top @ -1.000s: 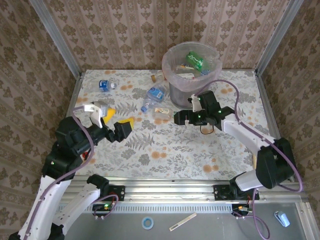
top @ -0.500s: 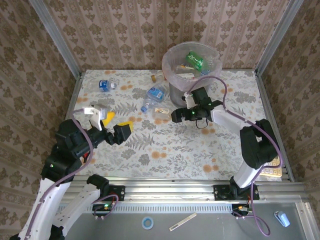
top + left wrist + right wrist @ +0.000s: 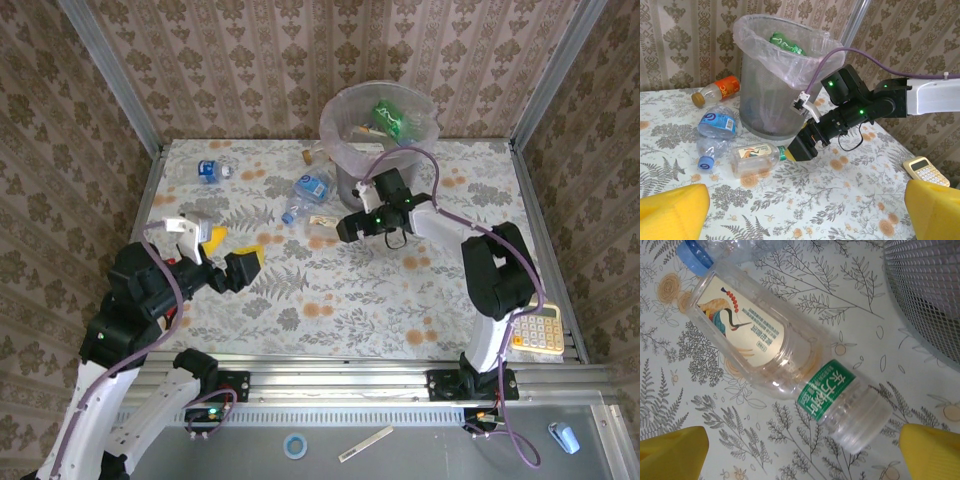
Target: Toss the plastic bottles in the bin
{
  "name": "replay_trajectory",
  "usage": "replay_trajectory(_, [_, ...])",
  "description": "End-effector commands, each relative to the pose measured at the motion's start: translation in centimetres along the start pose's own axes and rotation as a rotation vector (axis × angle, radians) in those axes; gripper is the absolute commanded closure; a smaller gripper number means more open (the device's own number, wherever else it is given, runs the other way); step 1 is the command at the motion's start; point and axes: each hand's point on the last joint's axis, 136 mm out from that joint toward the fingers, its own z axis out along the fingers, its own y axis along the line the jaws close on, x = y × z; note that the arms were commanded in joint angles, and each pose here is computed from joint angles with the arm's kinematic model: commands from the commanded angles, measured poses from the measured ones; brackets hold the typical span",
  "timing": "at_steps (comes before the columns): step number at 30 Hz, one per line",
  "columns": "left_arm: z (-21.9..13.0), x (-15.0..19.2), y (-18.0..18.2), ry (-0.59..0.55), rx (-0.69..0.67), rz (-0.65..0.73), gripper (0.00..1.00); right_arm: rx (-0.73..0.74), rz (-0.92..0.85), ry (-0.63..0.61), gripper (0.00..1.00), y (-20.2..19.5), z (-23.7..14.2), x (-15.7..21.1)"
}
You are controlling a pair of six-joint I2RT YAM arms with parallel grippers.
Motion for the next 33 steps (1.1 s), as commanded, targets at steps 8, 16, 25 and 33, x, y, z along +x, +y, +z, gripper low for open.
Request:
replay_trajectory(8, [-0.6,0.0,0.0,-0.012,-0.011,-0.018,0.00,-0.049,-0.032,0.043,0.03,1.0,2.1,0.9])
replay_trajectory(16, [-0.6,0.1,0.1,-0.009,-0.012,-0.022,0.00,-0.078,-0.050,0.061,0.06,2.3,2.5,2.3])
replay_trajectory(25, [-0.5,0.3,0.3,-0.009,-0.017,-0.028,0.00,-0.083,-0.070,0.080,0.08,3.4,2.8,3.8])
replay_trajectory(33, [-0.4,0.5,0.4,-0.004,-0.019,-0.036,0.00,-0.039,-0.049,0.109,0.13,2.6,4.3,3.2])
